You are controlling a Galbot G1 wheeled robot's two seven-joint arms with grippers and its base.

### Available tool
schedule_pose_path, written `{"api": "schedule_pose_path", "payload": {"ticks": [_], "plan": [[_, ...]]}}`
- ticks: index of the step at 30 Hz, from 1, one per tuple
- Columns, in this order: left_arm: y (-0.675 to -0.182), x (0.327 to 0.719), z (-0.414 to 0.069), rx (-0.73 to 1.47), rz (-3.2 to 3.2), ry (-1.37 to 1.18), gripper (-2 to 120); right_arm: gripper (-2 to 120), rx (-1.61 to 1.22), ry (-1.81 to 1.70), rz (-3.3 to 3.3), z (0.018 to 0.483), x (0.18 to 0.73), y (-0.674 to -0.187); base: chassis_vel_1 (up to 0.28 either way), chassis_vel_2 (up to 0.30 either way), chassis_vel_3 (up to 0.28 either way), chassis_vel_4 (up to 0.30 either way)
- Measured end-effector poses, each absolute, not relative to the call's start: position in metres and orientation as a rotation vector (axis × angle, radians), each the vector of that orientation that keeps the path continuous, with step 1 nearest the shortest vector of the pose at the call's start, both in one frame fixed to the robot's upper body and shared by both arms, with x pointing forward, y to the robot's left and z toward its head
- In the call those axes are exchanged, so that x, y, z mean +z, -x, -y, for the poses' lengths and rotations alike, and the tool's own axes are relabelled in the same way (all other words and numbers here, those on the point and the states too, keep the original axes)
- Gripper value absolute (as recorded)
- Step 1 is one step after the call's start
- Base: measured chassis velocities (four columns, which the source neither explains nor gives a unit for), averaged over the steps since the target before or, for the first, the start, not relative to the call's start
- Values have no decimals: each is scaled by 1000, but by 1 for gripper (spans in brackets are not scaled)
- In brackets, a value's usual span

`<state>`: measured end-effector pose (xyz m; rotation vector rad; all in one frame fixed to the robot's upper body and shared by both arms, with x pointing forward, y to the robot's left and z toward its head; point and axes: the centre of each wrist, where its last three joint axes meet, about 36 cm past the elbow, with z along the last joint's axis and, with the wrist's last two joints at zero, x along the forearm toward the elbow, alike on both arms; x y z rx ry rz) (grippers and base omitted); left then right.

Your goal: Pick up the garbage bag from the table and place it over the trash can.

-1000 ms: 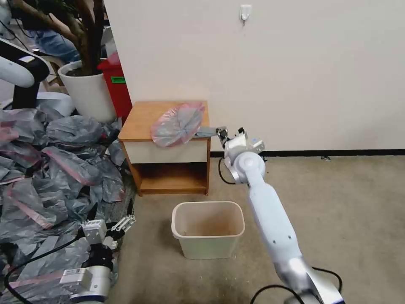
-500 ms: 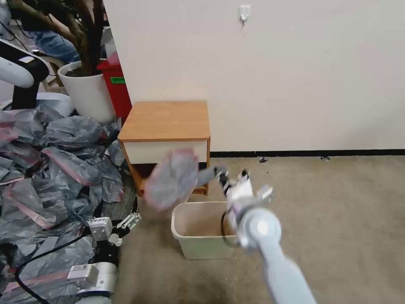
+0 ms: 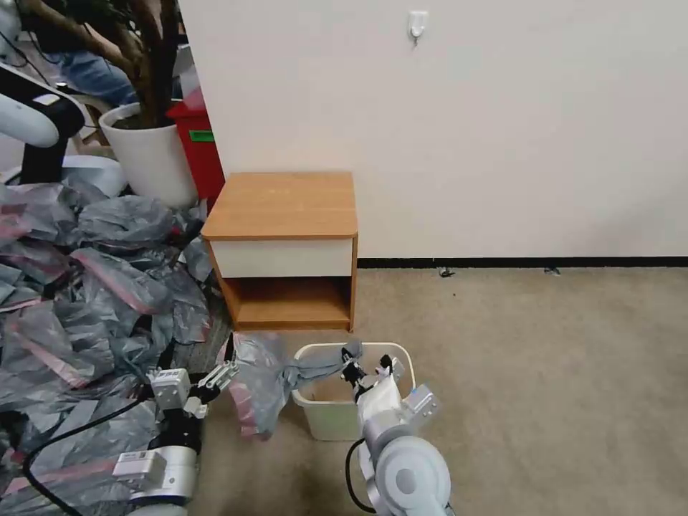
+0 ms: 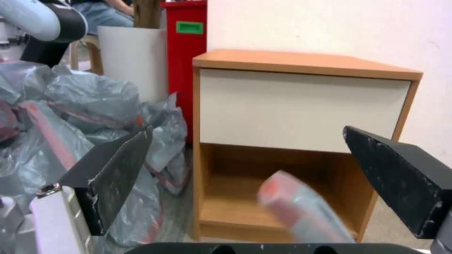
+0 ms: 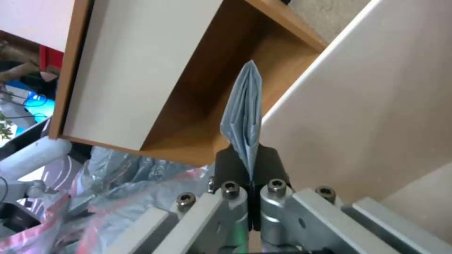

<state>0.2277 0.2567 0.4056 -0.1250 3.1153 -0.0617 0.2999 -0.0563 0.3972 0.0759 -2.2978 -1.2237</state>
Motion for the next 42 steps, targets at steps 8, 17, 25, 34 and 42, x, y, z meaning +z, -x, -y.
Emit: {"api": "schedule_pose_path", "payload": {"ticks": [8,17,25,34,42], "plan": [[-228,405,-254,-68,-3112,120,100,0,-1164,-69,2330,59,391,-294,0,0,0,0],[-227,409,-257,-52,-3109,112,100,25,-1076,-113,2363,57,385,-289,0,0,0,0],[-225,409,-253,-61,-3111,105,100,55,-942,-136,2441,63,370,-288,0,0,0,0],[-224,407,-250,-58,-3120,93,100,88,-773,-130,2579,82,353,-297,0,0,0,0],[-225,403,-250,-58,-3127,92,100,110,-680,-152,2691,90,358,-298,0,0,0,0]]}}
